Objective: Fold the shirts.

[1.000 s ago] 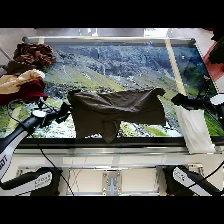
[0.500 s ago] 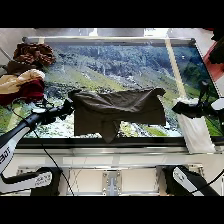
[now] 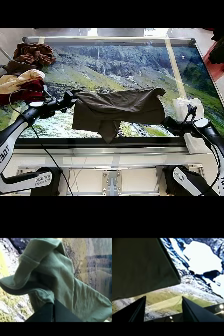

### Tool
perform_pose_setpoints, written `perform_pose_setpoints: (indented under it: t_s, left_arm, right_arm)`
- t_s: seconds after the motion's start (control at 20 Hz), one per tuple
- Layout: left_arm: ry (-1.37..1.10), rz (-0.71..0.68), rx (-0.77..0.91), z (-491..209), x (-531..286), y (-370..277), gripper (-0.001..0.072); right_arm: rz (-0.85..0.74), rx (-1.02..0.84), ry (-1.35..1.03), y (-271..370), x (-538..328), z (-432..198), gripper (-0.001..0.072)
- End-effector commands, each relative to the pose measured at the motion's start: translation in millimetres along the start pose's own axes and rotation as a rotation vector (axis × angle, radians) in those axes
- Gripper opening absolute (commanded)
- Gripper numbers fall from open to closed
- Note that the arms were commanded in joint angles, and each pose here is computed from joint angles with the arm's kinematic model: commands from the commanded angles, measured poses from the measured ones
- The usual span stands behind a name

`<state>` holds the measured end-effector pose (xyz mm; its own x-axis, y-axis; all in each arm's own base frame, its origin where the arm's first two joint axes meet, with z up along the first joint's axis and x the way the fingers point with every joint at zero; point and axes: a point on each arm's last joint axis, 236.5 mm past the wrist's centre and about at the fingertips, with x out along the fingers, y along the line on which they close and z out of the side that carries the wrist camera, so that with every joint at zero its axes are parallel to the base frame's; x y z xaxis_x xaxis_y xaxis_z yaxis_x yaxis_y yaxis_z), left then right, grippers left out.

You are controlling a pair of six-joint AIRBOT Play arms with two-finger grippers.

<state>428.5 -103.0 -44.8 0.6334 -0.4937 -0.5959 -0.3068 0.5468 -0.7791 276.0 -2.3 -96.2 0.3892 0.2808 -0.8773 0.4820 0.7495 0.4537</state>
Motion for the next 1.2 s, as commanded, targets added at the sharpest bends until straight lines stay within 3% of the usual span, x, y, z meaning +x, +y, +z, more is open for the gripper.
perform_pose_setpoints:
  t_s: [0.0, 0.25, 0.3, 0.4, 0.45, 0.65, 0.85, 1.15]
  left_arm:
    - [0.01, -0.003, 0.017, -1.0, -0.4, -1.9, 0.0012]
    - [0.017, 0.003, 0.029, -2.7, -0.4, -0.6, 0.0012]
    - [0.018, 0.002, 0.029, -3.0, -0.4, -0.8, 0.0012]
    - [0.025, -0.001, 0.029, -4.6, -0.5, -1.5, 0.0012]
    - [0.032, -0.006, 0.029, -6.2, -0.7, -3.0, 0.0012]
    - [0.033, -0.105, 0.095, 2.3, -20.7, -46.7, 0.0011]
    - [-0.097, -0.316, 0.411, 21.7, -125.5, -163.7, 0.0009]
    - [-0.506, -0.318, 0.905, -21.3, -342.2, -282.3, 0.0008]
  right_arm:
    - [0.031, 0.107, -0.095, -0.5, 8.1, 15.9, 0.0516]
    - [0.094, 0.199, -0.078, 6.3, 26.9, 17.7, 0.0463]
    - [0.106, 0.204, -0.071, 8.4, 28.9, 16.7, 0.0361]
    - [0.123, 0.219, -0.075, 12.2, 28.4, 18.6, 0.0088]
    - [0.148, 0.204, -0.065, 18.5, 27.5, 16.6, 0.0043]
    - [0.301, 0.043, -0.112, 77.7, -24.9, 36.1, 0.0041]
    - [0.453, -0.151, -0.403, 142.1, -176.1, 75.8, 0.004]
    - [0.348, -0.456, -1.032, 201.1, -419.5, 40.2, 0.0037]
